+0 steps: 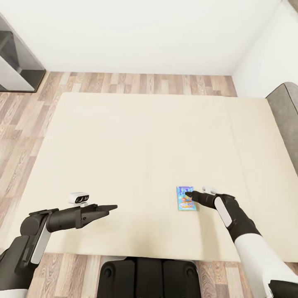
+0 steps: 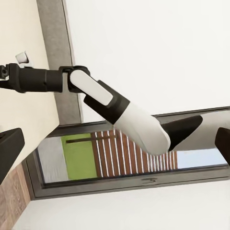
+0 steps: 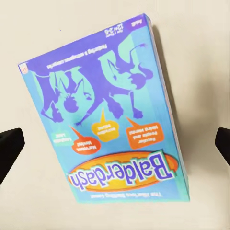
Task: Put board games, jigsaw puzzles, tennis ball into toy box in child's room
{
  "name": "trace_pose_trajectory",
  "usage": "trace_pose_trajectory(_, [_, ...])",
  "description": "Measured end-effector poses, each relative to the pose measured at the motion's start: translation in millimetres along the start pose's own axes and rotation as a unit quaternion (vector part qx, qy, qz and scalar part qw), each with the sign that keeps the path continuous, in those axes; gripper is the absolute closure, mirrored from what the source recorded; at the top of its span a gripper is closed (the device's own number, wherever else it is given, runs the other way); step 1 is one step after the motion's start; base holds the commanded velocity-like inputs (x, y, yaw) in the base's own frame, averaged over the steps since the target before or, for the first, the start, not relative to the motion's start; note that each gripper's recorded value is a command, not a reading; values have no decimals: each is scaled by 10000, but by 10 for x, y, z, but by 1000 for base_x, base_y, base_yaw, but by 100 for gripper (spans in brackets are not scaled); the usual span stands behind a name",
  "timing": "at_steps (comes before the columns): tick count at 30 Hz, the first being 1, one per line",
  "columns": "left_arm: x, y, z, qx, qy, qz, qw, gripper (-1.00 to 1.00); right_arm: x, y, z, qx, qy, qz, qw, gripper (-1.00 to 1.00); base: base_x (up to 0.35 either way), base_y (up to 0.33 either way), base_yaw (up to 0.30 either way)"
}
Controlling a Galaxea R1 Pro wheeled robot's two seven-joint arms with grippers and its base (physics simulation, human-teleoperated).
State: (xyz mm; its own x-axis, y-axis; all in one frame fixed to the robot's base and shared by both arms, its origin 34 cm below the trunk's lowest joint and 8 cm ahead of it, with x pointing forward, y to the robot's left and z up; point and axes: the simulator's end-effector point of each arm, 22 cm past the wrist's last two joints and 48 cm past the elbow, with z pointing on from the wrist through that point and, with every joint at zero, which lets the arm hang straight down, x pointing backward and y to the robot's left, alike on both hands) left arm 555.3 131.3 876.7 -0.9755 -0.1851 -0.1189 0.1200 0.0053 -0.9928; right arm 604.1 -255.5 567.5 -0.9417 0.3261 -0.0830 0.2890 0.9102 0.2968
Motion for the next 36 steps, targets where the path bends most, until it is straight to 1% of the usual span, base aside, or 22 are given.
trace_pose_trajectory(4, [12,29,-4,-10,1,-32,10000,-100,-53,18,14,-5,18,-10,10000,-100,0,0,0])
trace_pose_trajectory(17, [56,118,-1,-18,9,-141,9999,-100,-8,-33,94,37,94,2,9999,-100,0,0,0])
trace_pose_trajectory(31, [107,220,4,-39,9,-265,9996,-100,-268,41,151,9,-40,-50,10000,-100,0,0,0])
trace_pose_trajectory(36, [119,245,0,-48,12,-291,9996,-100,-281,42,172,15,-42,-62,10000,-100,0,0,0])
